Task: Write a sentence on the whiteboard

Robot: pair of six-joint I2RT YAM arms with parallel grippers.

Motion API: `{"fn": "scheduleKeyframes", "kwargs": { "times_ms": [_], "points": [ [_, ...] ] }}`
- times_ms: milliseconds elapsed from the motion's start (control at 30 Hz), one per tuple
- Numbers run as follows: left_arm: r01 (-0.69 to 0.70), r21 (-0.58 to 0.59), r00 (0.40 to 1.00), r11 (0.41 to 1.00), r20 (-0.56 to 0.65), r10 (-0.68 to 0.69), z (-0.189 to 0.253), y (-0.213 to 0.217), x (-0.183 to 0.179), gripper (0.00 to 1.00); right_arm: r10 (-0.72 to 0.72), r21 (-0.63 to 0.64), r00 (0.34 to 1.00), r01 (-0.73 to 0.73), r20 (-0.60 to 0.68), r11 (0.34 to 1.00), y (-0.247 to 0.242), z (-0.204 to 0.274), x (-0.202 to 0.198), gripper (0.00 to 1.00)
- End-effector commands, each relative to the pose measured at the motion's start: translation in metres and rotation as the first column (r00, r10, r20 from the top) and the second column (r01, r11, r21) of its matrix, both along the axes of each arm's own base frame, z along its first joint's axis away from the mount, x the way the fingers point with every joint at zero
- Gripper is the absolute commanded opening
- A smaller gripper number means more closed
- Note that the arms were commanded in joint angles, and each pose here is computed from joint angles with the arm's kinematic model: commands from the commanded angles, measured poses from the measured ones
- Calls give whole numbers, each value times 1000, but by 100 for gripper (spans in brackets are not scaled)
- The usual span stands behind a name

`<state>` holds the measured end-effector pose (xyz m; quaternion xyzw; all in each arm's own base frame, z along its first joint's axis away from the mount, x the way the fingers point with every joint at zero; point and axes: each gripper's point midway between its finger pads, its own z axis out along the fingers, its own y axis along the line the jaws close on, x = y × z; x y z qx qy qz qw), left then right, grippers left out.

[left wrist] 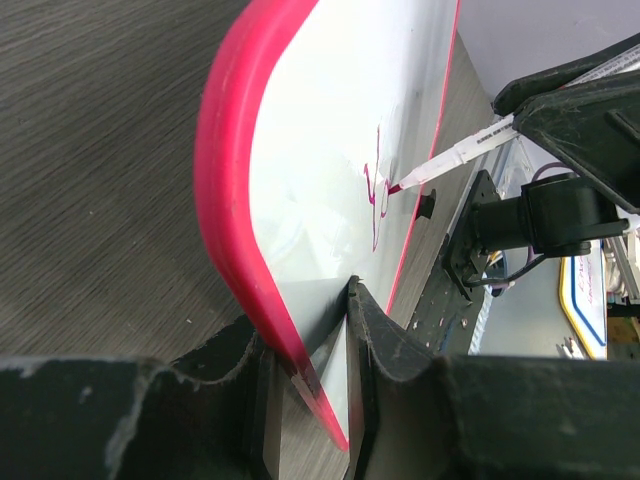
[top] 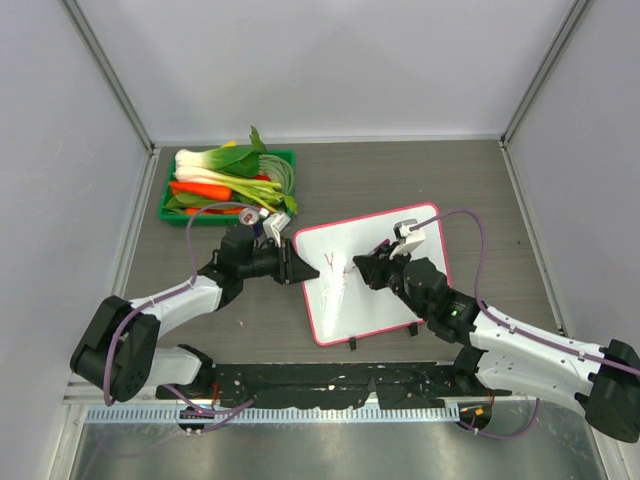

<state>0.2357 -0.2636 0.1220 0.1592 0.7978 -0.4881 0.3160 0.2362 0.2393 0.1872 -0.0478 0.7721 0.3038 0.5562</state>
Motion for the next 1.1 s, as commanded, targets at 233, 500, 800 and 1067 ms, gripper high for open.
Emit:
{"fn": "scheduleKeyframes", "kwargs": {
  "times_ms": [233,500,800,1067],
  "points": [
    [-94,227,995,969,65,81,-50,30,16,0,-54,-36,999,53,-11,998,-15,-10,1,1],
    [-95,227,995,969,64,82,-50,30,16,0,-83,-43,996,84,24,996,-17,1,8,1],
    [-92,227,995,969,64,80,-51,30,16,0,-124,-25,990,126,63,992,-15,19,20,1],
    [-92,227,995,969,64,80,-50,30,16,0,-111,-43,993,113,43,993,-12,14,19,1]
  ]
}}
